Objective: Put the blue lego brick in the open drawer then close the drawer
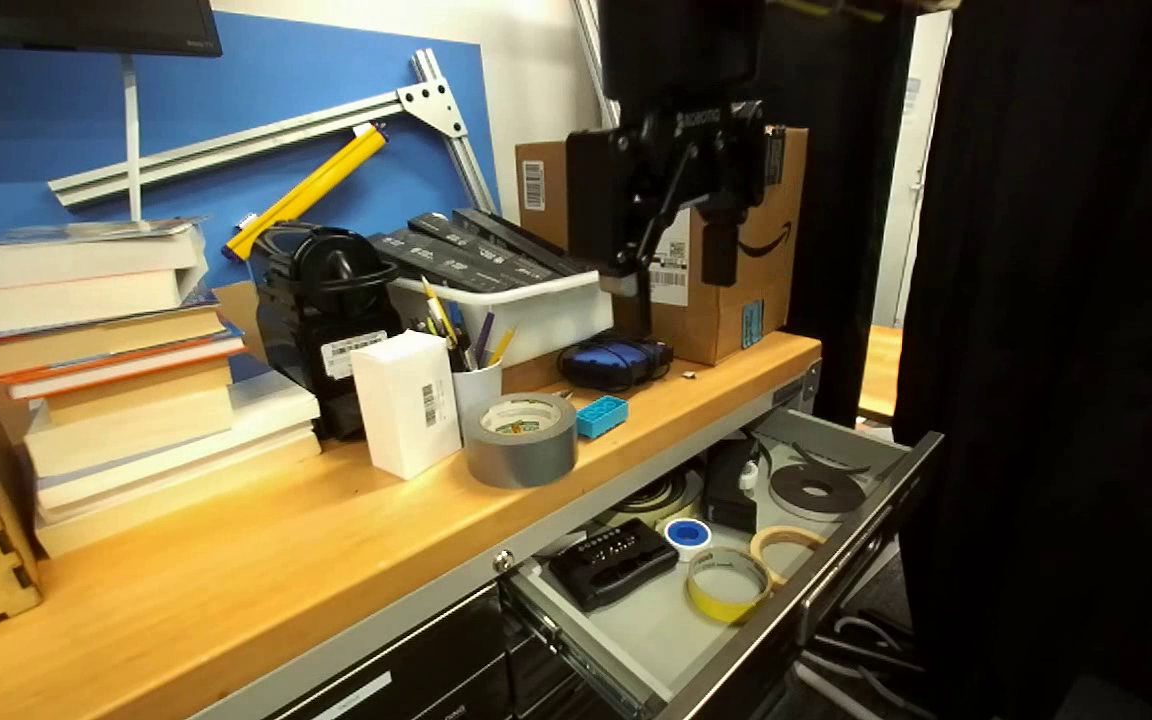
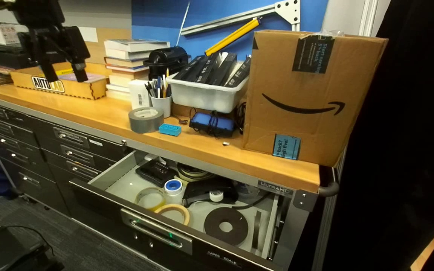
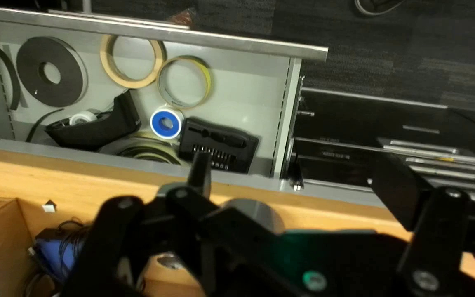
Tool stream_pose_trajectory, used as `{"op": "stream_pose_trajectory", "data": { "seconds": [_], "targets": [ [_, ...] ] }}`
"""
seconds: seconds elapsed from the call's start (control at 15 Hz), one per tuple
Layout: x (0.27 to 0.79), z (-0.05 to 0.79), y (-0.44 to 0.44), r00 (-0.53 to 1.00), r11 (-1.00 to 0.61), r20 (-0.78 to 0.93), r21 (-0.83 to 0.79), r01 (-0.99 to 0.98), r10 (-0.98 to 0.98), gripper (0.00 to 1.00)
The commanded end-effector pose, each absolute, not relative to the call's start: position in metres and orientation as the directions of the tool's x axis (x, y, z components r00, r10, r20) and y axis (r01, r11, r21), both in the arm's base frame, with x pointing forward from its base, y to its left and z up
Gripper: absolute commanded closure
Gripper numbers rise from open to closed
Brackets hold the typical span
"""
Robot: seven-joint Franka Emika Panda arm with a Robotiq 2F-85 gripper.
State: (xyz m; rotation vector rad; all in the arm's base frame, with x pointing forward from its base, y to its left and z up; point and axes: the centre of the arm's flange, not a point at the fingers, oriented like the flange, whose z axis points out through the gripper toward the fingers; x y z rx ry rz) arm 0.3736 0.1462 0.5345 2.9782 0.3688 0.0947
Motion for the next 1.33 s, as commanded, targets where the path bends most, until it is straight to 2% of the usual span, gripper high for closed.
{"op": "stream_pose_trajectory", "data": {
  "seconds": [0.0,0.4,0.87,1.27],
  "targets": [
    [0.433,0.513,0.13,0.981,-0.984,0.138,0.131,0.122,0.14,0.0],
    [0.499,0.461,0.089,0.973,-0.989,0.228,0.132,-0.071,-0.04,0.0],
    [0.538,0.416,0.061,0.928,-0.941,0.27,0.148,-0.305,-0.258,0.0],
    [0.56,0.389,0.064,0.871,-0.884,0.253,0.101,-0.457,-0.422,0.0]
  ]
}}
